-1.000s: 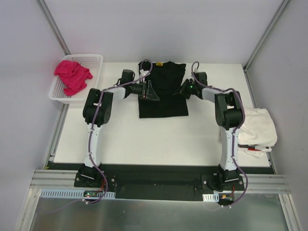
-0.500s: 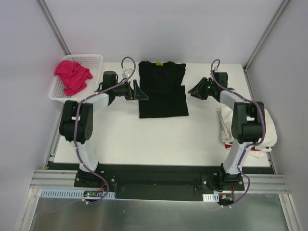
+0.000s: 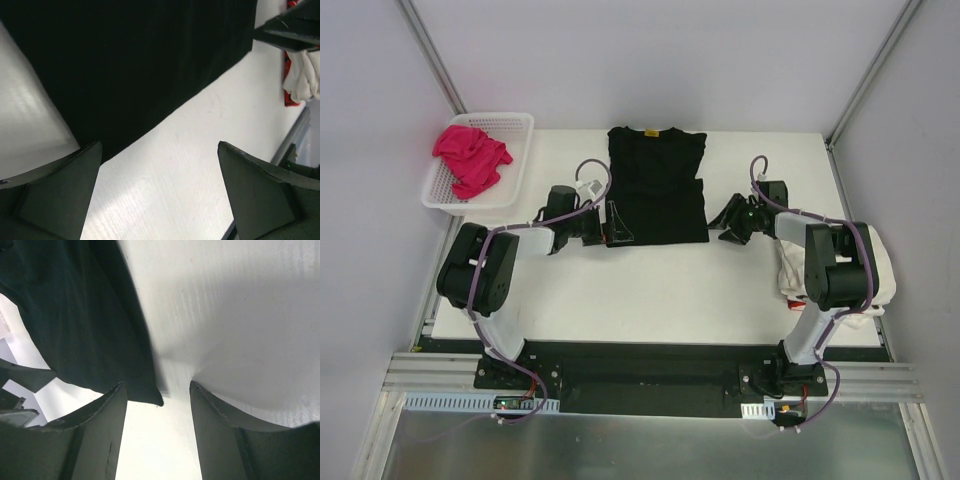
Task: Fold and stack the t-shirts
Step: Fold the folded rectangular tshirt in 1/3 of the way
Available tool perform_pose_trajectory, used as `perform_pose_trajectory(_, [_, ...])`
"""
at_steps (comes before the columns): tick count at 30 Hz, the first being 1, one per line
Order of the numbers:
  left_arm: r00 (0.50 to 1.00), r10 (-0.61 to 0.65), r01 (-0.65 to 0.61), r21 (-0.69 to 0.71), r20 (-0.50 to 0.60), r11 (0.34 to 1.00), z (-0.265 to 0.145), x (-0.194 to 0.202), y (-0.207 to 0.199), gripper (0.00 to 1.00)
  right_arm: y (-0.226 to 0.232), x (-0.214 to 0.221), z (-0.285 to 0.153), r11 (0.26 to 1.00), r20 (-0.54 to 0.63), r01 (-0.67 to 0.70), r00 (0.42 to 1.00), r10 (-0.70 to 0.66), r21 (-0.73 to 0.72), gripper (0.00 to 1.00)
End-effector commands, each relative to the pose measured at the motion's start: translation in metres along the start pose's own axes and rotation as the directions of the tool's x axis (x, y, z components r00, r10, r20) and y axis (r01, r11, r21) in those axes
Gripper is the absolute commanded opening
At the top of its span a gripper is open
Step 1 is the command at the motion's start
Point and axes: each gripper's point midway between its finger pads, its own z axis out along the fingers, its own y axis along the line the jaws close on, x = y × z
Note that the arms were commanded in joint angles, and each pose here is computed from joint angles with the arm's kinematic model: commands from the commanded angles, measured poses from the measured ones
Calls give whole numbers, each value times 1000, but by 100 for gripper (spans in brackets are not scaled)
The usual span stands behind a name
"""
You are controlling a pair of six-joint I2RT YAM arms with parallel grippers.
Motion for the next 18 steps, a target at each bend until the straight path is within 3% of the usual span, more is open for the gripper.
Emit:
perform_pose_trajectory(1, [994, 27, -4, -217, 101, 976, -20, -22, 22, 99, 5, -12, -11, 998, 59, 64, 996, -64, -3, 55])
perform_pose_trajectory(9, [990, 74, -24, -364, 123, 931, -37, -32, 34, 99, -1, -14, -8, 998, 49, 60, 997, -60, 8, 56])
perform_pose_trajectory(18, [997, 28, 0, -352, 73, 936, -23, -20, 45, 99, -8, -12, 1, 999, 35, 42, 998, -43, 12, 56])
